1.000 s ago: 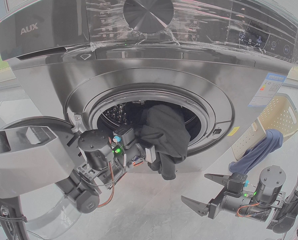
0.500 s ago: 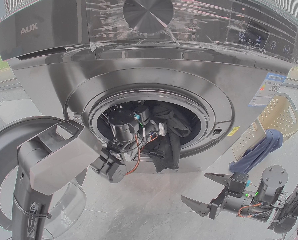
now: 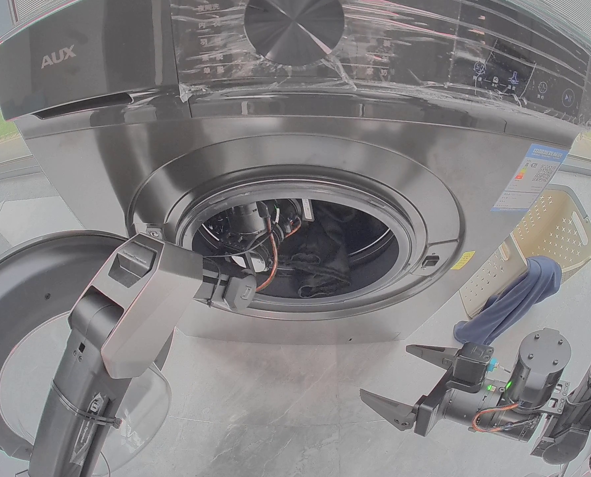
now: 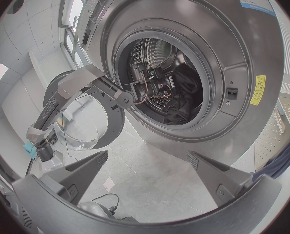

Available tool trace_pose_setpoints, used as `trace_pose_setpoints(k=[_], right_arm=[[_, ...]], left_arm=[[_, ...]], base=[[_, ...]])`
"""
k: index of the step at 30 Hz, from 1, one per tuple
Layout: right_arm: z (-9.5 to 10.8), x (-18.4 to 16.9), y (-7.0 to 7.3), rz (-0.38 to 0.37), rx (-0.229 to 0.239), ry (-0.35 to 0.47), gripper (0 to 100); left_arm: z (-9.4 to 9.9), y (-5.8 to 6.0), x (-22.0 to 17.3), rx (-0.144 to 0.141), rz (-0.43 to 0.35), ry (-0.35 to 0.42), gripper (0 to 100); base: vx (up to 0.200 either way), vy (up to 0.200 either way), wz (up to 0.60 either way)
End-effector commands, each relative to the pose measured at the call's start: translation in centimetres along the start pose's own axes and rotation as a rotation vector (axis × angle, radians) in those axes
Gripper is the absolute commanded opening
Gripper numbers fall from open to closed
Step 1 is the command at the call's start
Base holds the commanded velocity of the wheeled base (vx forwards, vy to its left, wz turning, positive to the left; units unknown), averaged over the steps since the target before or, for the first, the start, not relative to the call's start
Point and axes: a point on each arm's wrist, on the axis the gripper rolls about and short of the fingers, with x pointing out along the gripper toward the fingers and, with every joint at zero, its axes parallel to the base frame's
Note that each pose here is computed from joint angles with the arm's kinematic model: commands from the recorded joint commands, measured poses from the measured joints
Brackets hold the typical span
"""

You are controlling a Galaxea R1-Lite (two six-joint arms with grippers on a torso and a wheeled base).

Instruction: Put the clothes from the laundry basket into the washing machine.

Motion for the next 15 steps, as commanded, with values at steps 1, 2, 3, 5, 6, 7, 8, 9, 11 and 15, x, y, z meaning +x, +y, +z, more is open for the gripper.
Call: trace_pose_setpoints(k=[1,2,3,5,6,7,8,9,11,15], right_arm=[[-0.3,-0.1,0.0,0.001,-0.001,0.014,100],[-0.3,-0.1,0.0,0.001,-0.001,0.016,100],[-0.5,-0.3,0.0,-0.002,-0.002,0.026,100],[-0.5,-0.3,0.0,-0.002,-0.002,0.026,100],[-0.4,-0.3,-0.1,-0.003,-0.002,0.022,100],[-0.4,-0.2,-0.1,-0.005,-0.001,0.018,100],[-0.3,-0.2,-0.2,-0.008,0.000,0.013,100],[-0.3,-0.2,-0.2,-0.006,0.000,0.014,100],[-0.2,-0.2,-0.2,-0.009,0.000,0.010,100],[-0.1,-0.3,-0.3,-0.010,0.001,0.004,100]], left_arm=[[-0.3,1.4,1.1,-0.006,0.056,-0.024,0],[-0.3,1.4,1.1,-0.007,0.058,-0.026,0],[-0.3,1.4,1.1,-0.007,0.058,-0.025,0],[-0.4,1.5,1.1,-0.008,0.061,-0.020,0],[-0.5,1.5,1.0,-0.007,0.061,-0.014,100],[-0.7,1.4,0.9,-0.008,0.062,-0.005,100],[-0.8,1.3,0.8,-0.014,0.067,0.002,100],[-0.8,1.4,0.8,-0.017,0.071,0.005,100],[-0.5,0.7,-0.1,-0.046,0.069,0.070,100],[-0.1,-1.0,-2.0,-0.133,0.055,0.245,100]], base=[[0.000,0.000,0.00],[0.000,0.000,0.00],[0.000,0.000,0.00],[0.000,0.000,0.00],[0.000,0.000,0.00],[0.000,0.000,0.00],[0.000,0.000,0.00],[0.000,0.000,0.00],[0.000,0.000,0.00],[0.000,0.000,0.00]])
